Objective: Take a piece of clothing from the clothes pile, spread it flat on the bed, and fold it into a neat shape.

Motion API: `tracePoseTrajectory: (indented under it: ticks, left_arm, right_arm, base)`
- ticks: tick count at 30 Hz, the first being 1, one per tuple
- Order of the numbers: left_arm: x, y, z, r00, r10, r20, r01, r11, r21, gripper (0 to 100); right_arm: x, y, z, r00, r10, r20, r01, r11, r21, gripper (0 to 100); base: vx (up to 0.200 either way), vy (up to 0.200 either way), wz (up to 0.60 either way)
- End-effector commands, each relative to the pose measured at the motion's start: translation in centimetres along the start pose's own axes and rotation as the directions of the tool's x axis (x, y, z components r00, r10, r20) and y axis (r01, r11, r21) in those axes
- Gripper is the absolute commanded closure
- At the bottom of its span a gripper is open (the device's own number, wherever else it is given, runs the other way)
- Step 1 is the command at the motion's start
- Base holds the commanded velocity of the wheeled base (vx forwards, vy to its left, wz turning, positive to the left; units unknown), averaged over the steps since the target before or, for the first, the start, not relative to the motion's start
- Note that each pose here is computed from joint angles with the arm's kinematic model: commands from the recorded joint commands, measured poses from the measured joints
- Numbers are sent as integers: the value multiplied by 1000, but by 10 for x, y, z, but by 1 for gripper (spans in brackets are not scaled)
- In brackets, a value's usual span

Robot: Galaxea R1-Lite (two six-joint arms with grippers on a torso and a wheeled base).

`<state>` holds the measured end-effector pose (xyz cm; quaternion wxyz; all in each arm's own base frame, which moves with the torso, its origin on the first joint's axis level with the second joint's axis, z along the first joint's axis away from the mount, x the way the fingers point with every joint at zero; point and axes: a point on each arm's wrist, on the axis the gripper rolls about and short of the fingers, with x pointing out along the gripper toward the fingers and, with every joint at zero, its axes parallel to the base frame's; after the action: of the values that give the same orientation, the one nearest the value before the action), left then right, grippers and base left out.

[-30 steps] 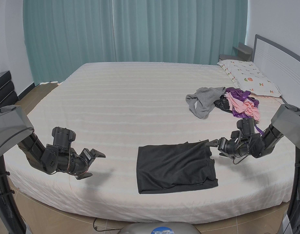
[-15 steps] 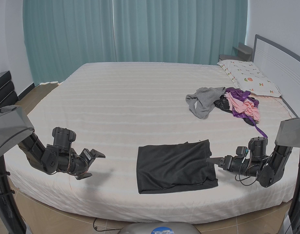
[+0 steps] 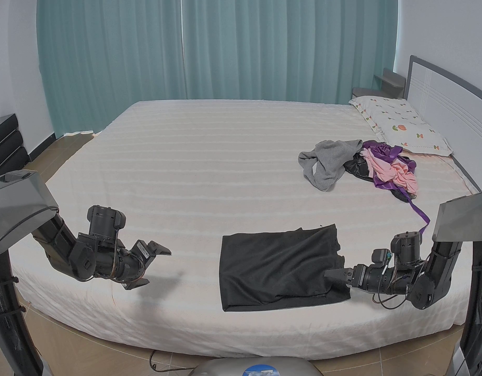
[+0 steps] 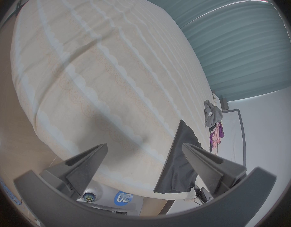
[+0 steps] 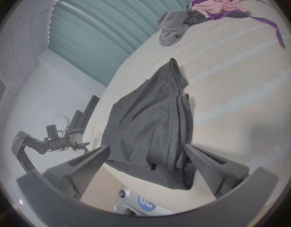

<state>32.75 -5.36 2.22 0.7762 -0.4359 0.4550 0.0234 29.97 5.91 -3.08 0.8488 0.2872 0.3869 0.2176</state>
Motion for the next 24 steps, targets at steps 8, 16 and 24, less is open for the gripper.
tracePoseTrajectory:
  ticks: [8, 16, 24]
  left_arm:
    - [0, 0, 0, 1000, 0, 0, 0, 1000, 0, 0]
    - [0, -1, 0, 1000, -3, 0, 3, 1000, -2, 0]
    - [0, -2, 2, 1000, -7, 4, 7, 1000, -5, 0]
  right_arm:
    - [6, -5, -3, 1000, -12, -13, 12, 1000, 0, 0]
    - [1, -5, -5, 1000, -28, -12, 28, 1000, 4, 100]
    - [-17, -7, -2, 999, -54, 5, 53, 998, 28, 100]
  base:
    - [0, 0, 0]
    - [0, 0, 0]
    - [0, 0, 0]
